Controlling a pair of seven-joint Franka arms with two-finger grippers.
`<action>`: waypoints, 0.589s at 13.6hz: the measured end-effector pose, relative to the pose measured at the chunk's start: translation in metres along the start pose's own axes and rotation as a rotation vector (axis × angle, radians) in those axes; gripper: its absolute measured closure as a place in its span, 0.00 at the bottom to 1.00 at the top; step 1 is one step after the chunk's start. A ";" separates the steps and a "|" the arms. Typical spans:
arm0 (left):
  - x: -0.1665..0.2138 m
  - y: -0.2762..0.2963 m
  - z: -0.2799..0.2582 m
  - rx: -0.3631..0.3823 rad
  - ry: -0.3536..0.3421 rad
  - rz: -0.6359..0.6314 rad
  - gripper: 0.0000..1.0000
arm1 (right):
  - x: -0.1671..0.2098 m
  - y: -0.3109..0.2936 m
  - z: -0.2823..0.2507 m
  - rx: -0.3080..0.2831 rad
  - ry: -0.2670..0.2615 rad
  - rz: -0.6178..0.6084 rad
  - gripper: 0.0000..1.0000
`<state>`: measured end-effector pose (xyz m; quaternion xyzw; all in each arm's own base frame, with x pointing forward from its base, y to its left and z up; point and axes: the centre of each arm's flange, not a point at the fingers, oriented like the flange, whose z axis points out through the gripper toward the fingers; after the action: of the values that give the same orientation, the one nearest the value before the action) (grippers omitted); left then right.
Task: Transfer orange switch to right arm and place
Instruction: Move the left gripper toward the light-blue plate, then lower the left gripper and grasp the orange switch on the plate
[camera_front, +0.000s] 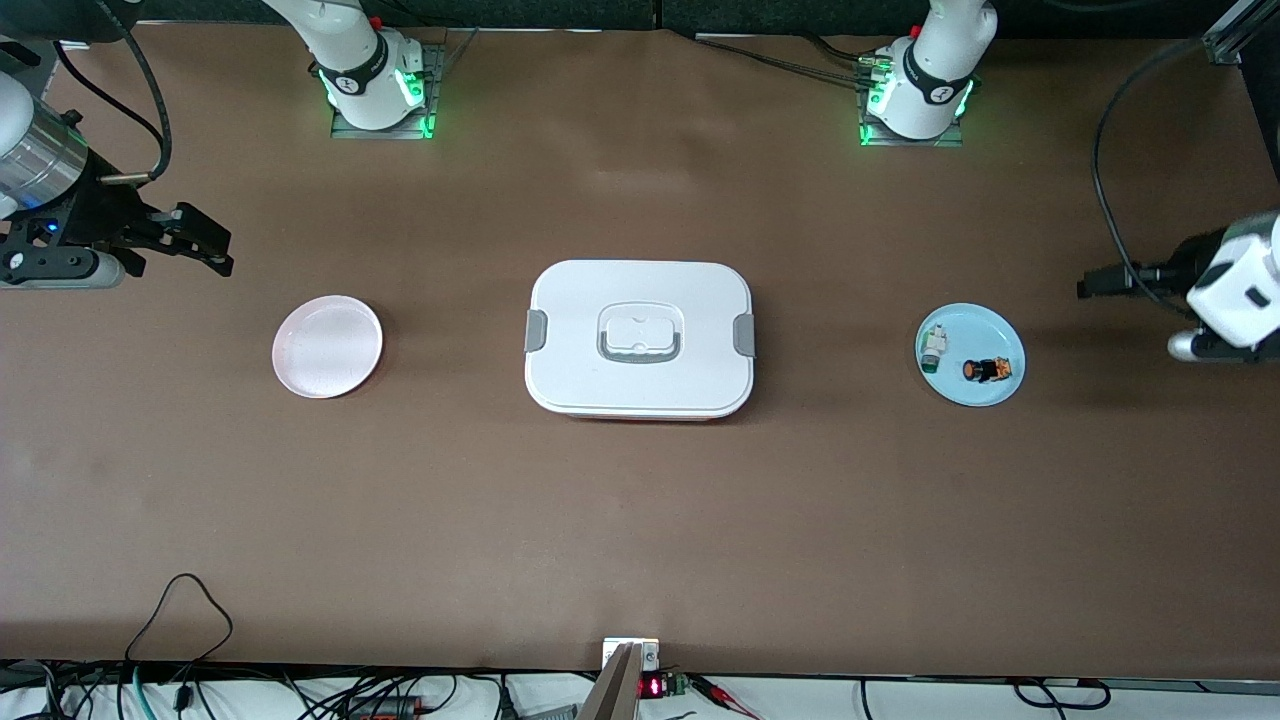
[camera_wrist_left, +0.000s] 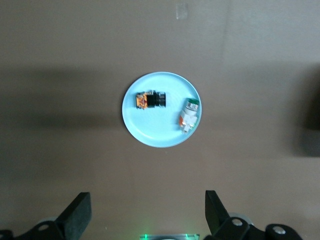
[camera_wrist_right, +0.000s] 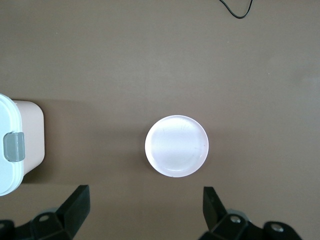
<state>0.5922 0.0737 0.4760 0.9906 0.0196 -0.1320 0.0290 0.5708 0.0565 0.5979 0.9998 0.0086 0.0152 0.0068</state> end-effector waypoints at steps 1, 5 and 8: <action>0.010 -0.004 0.013 -0.002 0.000 -0.002 0.00 | 0.000 0.000 0.000 0.000 0.000 0.000 0.00; 0.037 -0.009 0.080 0.009 0.067 0.000 0.00 | 0.000 0.000 0.000 0.000 0.000 0.000 0.00; 0.043 -0.012 0.135 0.013 0.106 -0.003 0.00 | 0.000 0.000 0.000 0.000 0.001 0.000 0.00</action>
<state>0.5977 0.0782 0.3337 0.9964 0.0217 -0.0797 0.0212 0.5708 0.0565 0.5982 0.9998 0.0086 0.0155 0.0067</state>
